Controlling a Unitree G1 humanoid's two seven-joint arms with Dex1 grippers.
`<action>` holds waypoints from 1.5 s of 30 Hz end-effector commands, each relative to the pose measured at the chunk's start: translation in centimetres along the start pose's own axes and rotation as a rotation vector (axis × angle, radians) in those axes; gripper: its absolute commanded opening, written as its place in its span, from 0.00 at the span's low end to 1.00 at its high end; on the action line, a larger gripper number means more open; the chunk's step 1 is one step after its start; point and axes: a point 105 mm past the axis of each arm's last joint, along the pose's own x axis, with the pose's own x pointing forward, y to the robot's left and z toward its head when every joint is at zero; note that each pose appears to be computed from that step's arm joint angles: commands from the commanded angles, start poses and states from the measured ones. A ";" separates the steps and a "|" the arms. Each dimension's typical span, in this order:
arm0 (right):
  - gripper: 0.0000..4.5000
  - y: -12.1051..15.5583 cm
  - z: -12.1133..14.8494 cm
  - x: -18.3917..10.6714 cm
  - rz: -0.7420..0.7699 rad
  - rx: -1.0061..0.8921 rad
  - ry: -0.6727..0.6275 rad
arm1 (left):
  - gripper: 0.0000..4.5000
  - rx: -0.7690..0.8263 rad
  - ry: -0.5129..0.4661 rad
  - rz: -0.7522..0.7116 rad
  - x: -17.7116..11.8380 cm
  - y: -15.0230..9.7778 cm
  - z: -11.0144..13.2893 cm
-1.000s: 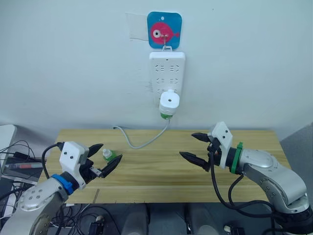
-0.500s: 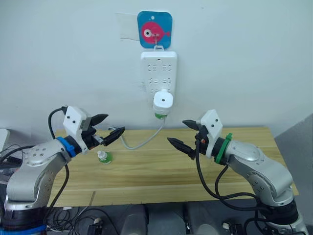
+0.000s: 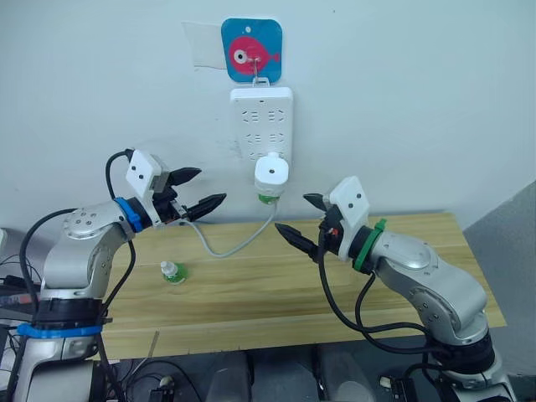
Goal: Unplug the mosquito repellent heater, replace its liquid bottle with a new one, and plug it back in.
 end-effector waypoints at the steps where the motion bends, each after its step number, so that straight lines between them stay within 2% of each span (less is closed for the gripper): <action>1: 1.00 0.8 1.5 0.0 0.021 -0.036 -0.051 | 0.99 0.023 -0.046 -0.044 0.8 0.2 1.2; 13: 1.00 0.8 2.0 -0.5 0.011 -0.072 -0.053 | 0.99 0.036 -0.098 -0.146 3.2 0.6 2.6; 27: 1.00 0.2 2.6 -3.5 0.027 -0.124 -0.056 | 0.99 0.070 -0.140 -0.167 5.1 2.2 3.5; 32: 1.00 0.1 2.4 -3.4 0.021 -0.133 -0.053 | 0.99 0.053 -0.171 -0.225 5.6 1.6 4.3; 44: 1.00 0.2 2.0 -3.2 0.020 -0.121 -0.052 | 0.99 -0.015 -0.168 -0.313 5.6 0.3 4.2; 45: 1.00 0.2 2.0 -3.1 0.020 -0.121 -0.052 | 0.95 -0.023 -0.174 -0.318 5.7 0.2 4.3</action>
